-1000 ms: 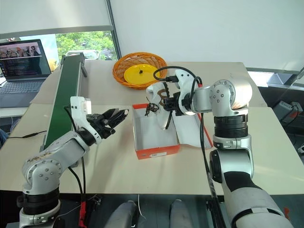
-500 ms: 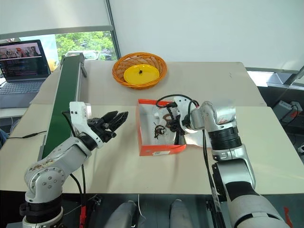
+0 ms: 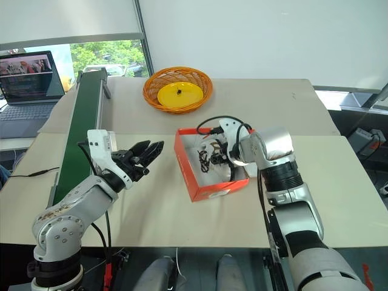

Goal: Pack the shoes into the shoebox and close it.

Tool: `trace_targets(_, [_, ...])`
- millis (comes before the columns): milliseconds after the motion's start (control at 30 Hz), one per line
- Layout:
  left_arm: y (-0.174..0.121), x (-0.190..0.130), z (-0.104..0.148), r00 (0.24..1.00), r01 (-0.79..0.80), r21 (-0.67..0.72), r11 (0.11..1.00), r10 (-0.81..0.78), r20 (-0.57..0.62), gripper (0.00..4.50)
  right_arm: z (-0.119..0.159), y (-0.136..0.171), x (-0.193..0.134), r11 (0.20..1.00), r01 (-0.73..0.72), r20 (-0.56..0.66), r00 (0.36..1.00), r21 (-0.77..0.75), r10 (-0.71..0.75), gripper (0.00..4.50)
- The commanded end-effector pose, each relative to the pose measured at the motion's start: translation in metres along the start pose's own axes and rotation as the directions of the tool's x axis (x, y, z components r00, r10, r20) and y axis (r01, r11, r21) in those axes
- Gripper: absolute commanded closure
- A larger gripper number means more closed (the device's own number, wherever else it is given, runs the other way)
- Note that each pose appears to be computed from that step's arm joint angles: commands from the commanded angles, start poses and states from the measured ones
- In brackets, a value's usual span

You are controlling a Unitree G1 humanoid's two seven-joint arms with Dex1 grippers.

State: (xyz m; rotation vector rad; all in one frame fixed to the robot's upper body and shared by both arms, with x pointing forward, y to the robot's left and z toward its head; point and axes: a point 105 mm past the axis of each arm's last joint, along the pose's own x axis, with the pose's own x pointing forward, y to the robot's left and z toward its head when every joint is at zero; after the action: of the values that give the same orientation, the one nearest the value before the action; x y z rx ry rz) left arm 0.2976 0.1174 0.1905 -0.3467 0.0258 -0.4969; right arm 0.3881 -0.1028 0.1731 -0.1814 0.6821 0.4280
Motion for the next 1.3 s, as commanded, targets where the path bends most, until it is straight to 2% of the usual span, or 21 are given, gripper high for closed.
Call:
trace_targets(33, [-0.006,0.001,0.011,0.999,0.035,0.025,0.999,-0.036,0.038,1.78,0.037,0.008,-0.033,0.999,-0.002,0.127,0.992,-0.040,0.007,0.08])
trace_targets(200, [-0.004,0.003,0.012,0.999,0.043,0.040,0.998,-0.044,0.030,1.78,0.070,0.031,-0.064,0.992,-0.120,0.272,0.954,-0.040,0.126,0.08])
trace_targets(233, [-0.004,0.003,0.012,0.999,0.041,0.049,0.998,-0.042,0.027,1.78,0.078,0.034,-0.072,0.989,-0.134,0.341,0.928,-0.063,0.148,0.08])
trace_targets(300, [0.003,0.005,0.016,0.999,-0.002,0.090,0.996,-0.001,0.032,1.78,0.091,0.036,-0.092,0.977,-0.121,0.527,0.826,-0.177,0.198,0.08])
trace_targets(367, [0.015,0.007,0.021,0.997,-0.076,0.131,0.988,0.072,0.041,1.78,0.086,0.038,-0.099,0.953,-0.160,0.584,0.761,-0.256,0.284,0.08])
trace_targets(433, [0.026,0.007,0.023,0.990,-0.140,0.170,0.975,0.134,0.047,1.78,0.080,0.037,-0.098,0.940,-0.187,0.596,0.733,-0.285,0.327,0.08])
trace_targets(533, [0.062,0.003,0.034,0.921,-0.387,0.333,0.860,0.376,0.098,1.78,0.069,0.023,-0.088,0.938,-0.158,0.630,0.705,-0.308,0.326,0.08])
trace_targets(600, [0.076,-0.002,0.044,0.867,-0.494,0.393,0.776,0.474,0.154,1.78,0.062,0.024,-0.085,0.927,-0.186,0.630,0.689,-0.325,0.359,0.08])
trace_targets(667, [0.083,-0.007,0.053,0.829,-0.556,0.401,0.728,0.520,0.207,1.78,0.057,0.030,-0.083,0.913,-0.222,0.632,0.664,-0.342,0.399,0.08])
trace_targets(767, [0.086,-0.009,0.060,0.802,-0.594,0.442,0.672,0.542,0.252,1.78,0.051,0.038,-0.082,0.893,-0.242,0.630,0.640,-0.378,0.440,0.08])
trace_targets(900, [0.086,-0.006,0.061,0.794,-0.605,0.439,0.664,0.548,0.264,1.78,0.045,0.049,-0.083,0.863,-0.276,0.618,0.609,-0.424,0.498,0.08])
trace_targets(1133, [0.089,-0.001,0.068,0.805,-0.591,0.458,0.664,0.525,0.278,1.78,0.032,0.050,-0.071,0.859,-0.247,0.609,0.619,-0.448,0.496,0.08])
trace_targets(1267, [0.096,-0.006,0.076,0.788,-0.614,0.461,0.640,0.533,0.309,0.78,0.032,0.050,-0.069,0.867,-0.230,0.621,0.618,-0.443,0.482,0.00])
trace_targets(1300, [0.098,-0.009,0.078,0.774,-0.630,0.473,0.616,0.547,0.319,0.34,0.032,0.050,-0.069,0.866,-0.230,0.620,0.618,-0.444,0.482,0.00])
